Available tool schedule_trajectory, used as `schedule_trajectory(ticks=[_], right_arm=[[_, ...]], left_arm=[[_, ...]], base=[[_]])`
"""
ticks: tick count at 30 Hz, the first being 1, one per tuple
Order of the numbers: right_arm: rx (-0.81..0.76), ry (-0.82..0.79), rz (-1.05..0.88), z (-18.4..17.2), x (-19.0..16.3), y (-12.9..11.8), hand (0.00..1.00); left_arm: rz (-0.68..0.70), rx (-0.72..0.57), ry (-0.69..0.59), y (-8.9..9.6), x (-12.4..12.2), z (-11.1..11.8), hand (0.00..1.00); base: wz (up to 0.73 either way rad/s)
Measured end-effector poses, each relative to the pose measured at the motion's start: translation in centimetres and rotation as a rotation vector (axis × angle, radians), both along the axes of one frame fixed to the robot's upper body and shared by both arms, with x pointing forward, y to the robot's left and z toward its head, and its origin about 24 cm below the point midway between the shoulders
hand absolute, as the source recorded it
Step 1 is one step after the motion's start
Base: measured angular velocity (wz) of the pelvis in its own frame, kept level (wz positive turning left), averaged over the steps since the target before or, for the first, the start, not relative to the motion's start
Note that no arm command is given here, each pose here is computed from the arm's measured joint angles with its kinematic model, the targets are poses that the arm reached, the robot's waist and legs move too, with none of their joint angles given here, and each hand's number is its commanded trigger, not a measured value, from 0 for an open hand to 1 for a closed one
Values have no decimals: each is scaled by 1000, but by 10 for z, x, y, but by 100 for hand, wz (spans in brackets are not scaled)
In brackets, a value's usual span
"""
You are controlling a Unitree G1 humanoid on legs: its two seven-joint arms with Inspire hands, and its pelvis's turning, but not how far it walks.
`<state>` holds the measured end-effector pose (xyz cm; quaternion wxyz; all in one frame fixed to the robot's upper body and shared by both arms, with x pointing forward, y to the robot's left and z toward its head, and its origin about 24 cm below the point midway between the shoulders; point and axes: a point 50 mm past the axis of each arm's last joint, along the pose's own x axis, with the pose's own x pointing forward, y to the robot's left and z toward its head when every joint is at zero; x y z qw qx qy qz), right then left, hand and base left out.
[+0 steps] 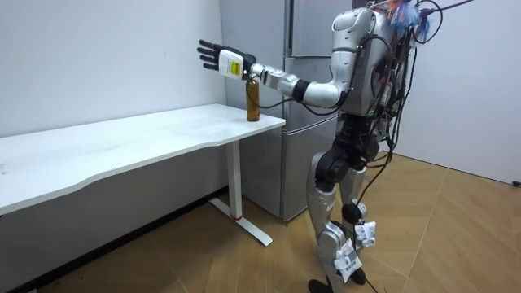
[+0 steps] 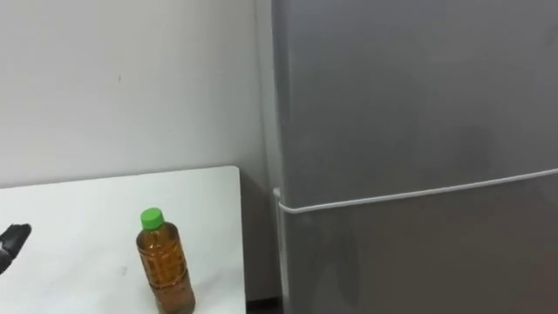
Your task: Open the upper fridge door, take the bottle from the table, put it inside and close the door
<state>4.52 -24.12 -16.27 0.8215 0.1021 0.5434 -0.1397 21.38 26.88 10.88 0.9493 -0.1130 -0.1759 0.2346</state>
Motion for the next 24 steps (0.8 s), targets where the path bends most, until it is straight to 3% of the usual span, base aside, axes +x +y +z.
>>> schedule_trajectory(ticks=[8, 17, 24], right_arm=[[13, -4, 2, 0, 3, 1, 0], [10, 0, -4, -1, 5, 5, 0], [13, 11, 19, -1, 10, 5, 0]], left_arm=[[-279, 54, -72, -36, 18, 20, 0], [-455, 171, -190, -67, 32, 54, 0], [-585, 207, -219, -88, 36, 64, 0]], base=[[-6], [0], [-3]])
